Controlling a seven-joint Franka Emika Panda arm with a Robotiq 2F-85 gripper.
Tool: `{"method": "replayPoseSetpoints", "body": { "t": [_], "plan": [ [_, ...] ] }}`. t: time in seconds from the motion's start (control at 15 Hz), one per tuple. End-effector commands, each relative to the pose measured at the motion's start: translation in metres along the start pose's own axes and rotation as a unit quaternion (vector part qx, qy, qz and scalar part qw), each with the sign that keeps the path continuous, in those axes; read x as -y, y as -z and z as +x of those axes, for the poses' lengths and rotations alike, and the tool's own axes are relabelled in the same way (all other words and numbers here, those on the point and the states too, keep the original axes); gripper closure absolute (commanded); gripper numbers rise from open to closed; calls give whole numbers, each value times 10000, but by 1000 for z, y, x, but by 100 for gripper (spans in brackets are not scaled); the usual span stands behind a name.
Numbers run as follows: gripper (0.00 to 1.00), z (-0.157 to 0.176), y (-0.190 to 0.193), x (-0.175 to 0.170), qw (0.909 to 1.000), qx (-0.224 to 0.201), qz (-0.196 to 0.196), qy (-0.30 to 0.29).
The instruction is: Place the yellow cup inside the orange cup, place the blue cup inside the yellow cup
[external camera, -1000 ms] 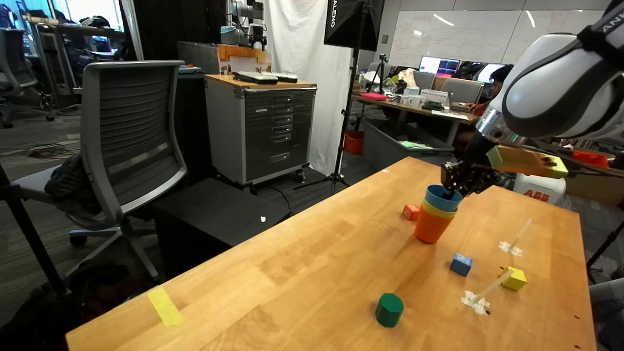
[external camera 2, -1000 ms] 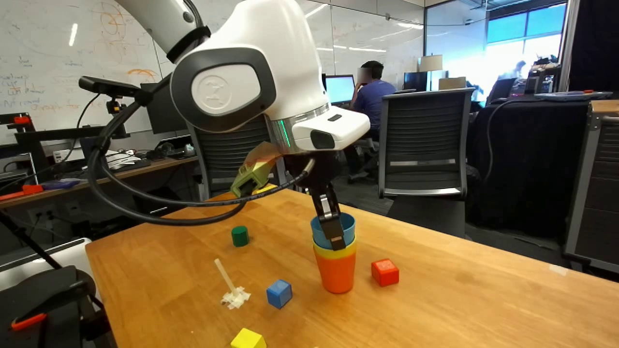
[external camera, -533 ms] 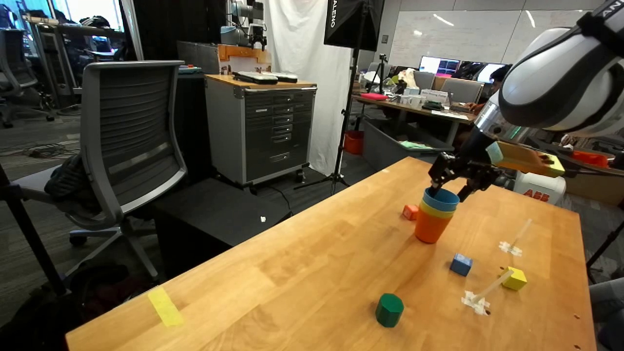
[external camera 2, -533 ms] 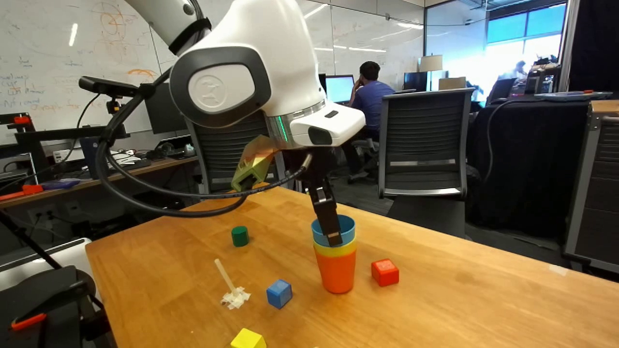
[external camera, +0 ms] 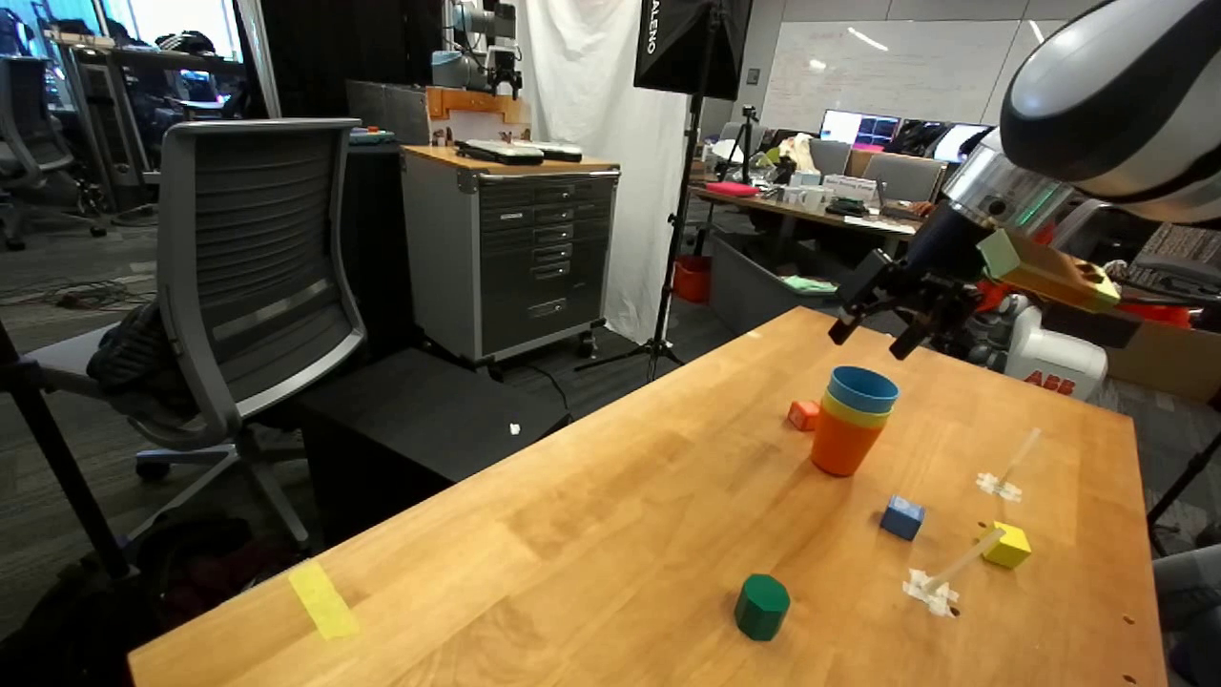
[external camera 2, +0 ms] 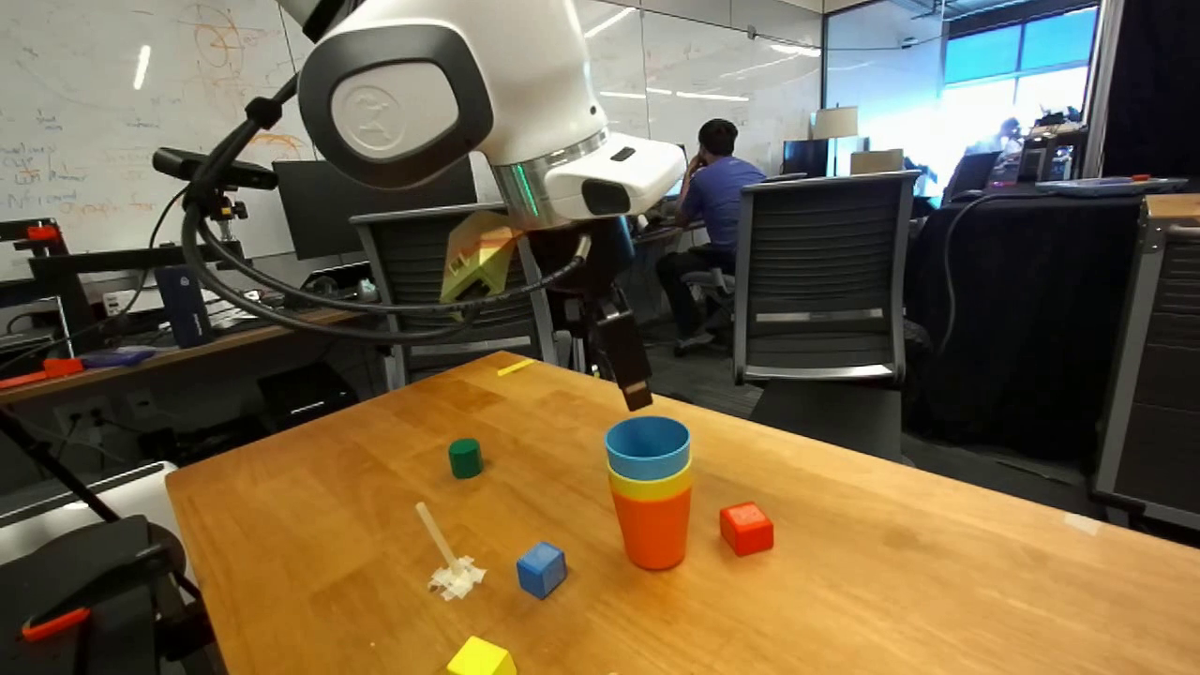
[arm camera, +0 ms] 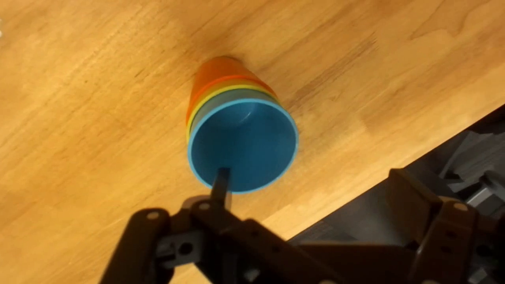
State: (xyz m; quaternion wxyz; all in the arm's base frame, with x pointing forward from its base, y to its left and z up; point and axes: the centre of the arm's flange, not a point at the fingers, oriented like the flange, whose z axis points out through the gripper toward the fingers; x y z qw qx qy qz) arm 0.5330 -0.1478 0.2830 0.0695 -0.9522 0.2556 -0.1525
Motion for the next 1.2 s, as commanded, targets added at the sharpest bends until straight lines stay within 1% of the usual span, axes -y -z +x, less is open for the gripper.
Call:
{"method": "replayPoseSetpoints", "body": {
  "t": [0.0,0.2,0.33,0.4,0.67,0.8,0.87,0.93,1.13],
  "plan": [
    [0,-31,33,13,9967,206,31,785],
    [0,-55,44,24,9898,424,-116,1359],
    [0,-74,48,28,9834,558,-248,1709],
    [0,-82,49,28,9795,622,-300,1895],
    [0,-116,51,32,9588,869,-435,2669],
    [0,-127,48,36,9506,873,-520,2935],
    [0,-111,33,36,9596,909,-474,2620],
    [0,-116,33,37,9568,929,-498,2711],
    [0,-122,35,37,9546,941,-497,2782]
  ]
}}
